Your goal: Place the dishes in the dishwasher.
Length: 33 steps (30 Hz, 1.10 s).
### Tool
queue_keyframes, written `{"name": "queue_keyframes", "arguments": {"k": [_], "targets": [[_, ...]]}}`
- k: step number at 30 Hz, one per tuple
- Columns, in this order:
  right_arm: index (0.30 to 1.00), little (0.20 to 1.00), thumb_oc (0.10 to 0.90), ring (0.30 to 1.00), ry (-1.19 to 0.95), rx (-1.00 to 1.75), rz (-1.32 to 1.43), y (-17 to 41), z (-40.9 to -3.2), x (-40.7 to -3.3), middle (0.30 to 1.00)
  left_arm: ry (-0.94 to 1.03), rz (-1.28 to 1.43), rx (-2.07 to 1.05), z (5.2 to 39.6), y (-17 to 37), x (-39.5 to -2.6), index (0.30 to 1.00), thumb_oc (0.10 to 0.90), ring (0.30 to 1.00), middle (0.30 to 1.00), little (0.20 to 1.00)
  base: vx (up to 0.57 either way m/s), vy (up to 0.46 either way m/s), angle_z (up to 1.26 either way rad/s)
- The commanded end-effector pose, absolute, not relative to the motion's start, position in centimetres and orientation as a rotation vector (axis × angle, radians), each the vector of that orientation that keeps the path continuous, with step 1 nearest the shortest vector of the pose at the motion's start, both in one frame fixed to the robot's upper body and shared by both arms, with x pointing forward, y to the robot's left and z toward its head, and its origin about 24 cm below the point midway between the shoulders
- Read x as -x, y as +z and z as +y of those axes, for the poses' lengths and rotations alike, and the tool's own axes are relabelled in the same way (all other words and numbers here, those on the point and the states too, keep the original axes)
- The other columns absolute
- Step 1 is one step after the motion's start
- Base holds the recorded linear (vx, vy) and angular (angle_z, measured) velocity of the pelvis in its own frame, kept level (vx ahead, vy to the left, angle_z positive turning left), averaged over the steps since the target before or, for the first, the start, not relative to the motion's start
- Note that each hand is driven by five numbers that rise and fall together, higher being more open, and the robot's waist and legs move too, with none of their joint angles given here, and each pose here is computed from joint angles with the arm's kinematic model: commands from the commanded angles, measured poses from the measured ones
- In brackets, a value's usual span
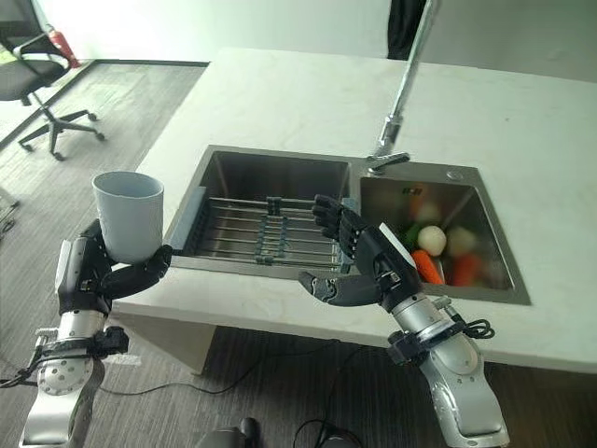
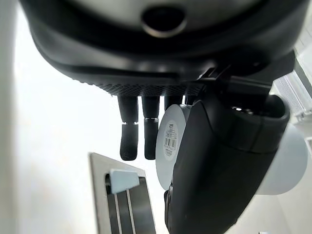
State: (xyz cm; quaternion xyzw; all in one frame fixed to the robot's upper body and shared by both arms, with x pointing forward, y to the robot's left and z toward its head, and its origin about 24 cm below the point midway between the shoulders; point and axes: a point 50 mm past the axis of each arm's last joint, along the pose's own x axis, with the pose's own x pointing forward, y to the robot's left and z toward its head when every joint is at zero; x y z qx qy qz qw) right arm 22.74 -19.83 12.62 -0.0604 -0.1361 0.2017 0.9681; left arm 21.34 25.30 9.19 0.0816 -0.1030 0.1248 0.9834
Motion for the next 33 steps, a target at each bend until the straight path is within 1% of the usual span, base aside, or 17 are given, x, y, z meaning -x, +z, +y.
{"name": "queue_keyframes", "arguments": {"k": [1, 4, 8, 11, 14, 23, 29, 30, 33], "targets": [[0.9, 0.9, 0.8, 0.9, 0.419, 0.053, -0.619, 17.8, -19.0, -21.6, 0.9, 0.206, -0.624, -0.202, 25.0, 16.5, -20.7, 0.3, 0.4, 0.3, 0.3, 0.3, 0.04, -0.059, 0.38], [0.9, 0.9, 0.8, 0.9, 0.407, 0.045, -0.633, 18.1, -19.0, -21.6, 0.9, 0.218, -0.642, -0.222, 24.9, 16.5, -20.0, 0.3, 0.4, 0.3, 0.3, 0.3, 0.0, -0.027, 0.32], [0.9, 0.9, 0.8, 0.9, 0.376, 0.062, -0.641, 18.3, -18.9, -21.7, 0.9, 0.22, -0.658, -0.163, 25.2, 16.4, -19.4, 0.3, 0.4, 0.3, 0.3, 0.3, -0.03, 0.028, 0.36], [0.9, 0.9, 0.8, 0.9, 0.306, 0.072, -0.654, 18.2, -20.0, -21.3, 0.9, 0.171, -0.67, -0.096, 24.8, 16.4, -19.8, 0.3, 0.4, 0.3, 0.3, 0.3, -0.06, 0.144, 0.76], [0.9, 0.9, 0.8, 0.9, 0.297, 0.063, -0.677, 18.4, -20.3, -21.3, 0.9, 0.169, -0.686, -0.116, 24.5, 16.5, -19.6, 0.3, 0.4, 0.3, 0.3, 0.3, 0.03, 0.194, 1.06], [0.9, 0.9, 0.8, 0.9, 0.27, 0.0, -0.71, 17.8, -19.4, -21.3, 0.9, 0.132, -0.719, -0.132, 24.5, 17.5, -20.4, 0.3, 0.4, 0.3, 0.3, 0.3, 0.08, 0.261, 0.14], [0.9, 0.9, 0.8, 0.9, 0.258, -0.021, -0.713, 17.8, -19.3, -21.5, 0.9, 0.098, -0.722, -0.124, 23.5, 17.4, -21.4, 0.3, 0.4, 0.3, 0.3, 0.3, 0.1, 0.142, 0.26], [0.9, 0.9, 0.8, 0.9, 0.242, -0.015, -0.712, 17.7, -19.7, -21.4, 0.9, 0.078, -0.721, -0.112, 23.3, 17.3, -21.6, 0.3, 0.4, 0.3, 0.3, 0.3, 0.08, -0.012, 0.68], [0.9, 0.9, 0.8, 0.9, 0.192, -0.006, -0.705, 17.4, -21.4, -20.6, 0.9, 0.022, -0.711, -0.075, 22.5, 16.6, -21.8, 0.3, 0.4, 0.3, 0.3, 0.3, 0.15, -0.138, 2.21]]}}
